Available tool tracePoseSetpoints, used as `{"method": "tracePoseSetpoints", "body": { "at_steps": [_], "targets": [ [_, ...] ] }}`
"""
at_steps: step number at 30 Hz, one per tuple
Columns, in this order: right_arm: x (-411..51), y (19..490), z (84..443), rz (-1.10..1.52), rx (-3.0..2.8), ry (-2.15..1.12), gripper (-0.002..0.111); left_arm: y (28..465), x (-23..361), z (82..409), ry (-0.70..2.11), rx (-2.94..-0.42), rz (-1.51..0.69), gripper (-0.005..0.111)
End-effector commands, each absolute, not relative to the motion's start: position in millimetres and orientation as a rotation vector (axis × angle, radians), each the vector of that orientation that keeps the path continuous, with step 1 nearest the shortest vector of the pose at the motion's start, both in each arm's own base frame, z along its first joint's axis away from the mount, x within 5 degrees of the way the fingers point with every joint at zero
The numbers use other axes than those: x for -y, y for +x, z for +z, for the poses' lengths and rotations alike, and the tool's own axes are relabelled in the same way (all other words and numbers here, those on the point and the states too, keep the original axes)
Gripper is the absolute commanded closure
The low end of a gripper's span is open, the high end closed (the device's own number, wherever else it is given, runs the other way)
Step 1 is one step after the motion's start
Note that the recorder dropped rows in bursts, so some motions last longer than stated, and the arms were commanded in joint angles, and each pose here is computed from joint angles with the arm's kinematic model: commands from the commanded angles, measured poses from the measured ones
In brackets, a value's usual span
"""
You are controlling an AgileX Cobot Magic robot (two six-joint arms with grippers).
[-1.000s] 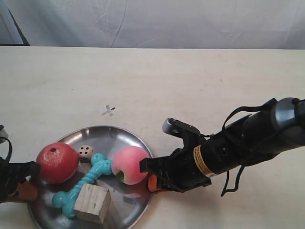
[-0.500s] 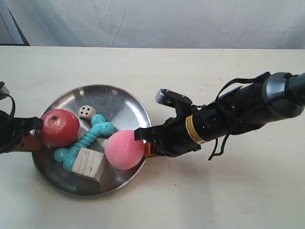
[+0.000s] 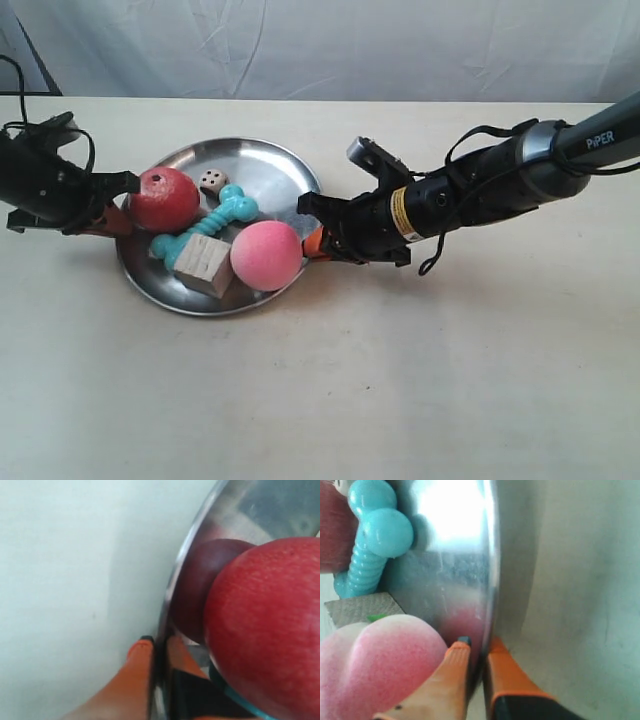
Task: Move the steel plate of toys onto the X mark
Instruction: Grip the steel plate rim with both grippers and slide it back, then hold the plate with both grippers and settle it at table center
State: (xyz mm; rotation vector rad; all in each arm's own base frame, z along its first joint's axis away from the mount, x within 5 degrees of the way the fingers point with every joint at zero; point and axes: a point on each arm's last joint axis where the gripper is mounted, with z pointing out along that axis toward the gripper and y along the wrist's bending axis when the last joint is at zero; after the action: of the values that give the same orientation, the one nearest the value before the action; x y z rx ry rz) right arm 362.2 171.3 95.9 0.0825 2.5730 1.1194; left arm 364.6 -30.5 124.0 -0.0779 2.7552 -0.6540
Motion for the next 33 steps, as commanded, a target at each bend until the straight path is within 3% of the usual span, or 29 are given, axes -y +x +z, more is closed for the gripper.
{"method": "tracePoseSetpoints", "body": {
  "at_steps": [1,23,25,33],
  "targets": [
    [-193,360,109,1.257,-2.547,0.009,0.109,362,69,123,-0.01,-2.812,-0.932,0.107],
    [-194,353,101,1.264,-2.598,-0.118,0.109,349,68,120,0.182,-2.932,-0.945,0.107],
    [-193,353,101,1.257,-2.602,-0.128,0.109,349,67,119,0.191,-2.932,-0.932,0.103],
    [-192,354,100,1.224,-2.606,-0.125,0.076,348,65,118,0.232,-2.946,-0.886,0.071]
  ]
}}
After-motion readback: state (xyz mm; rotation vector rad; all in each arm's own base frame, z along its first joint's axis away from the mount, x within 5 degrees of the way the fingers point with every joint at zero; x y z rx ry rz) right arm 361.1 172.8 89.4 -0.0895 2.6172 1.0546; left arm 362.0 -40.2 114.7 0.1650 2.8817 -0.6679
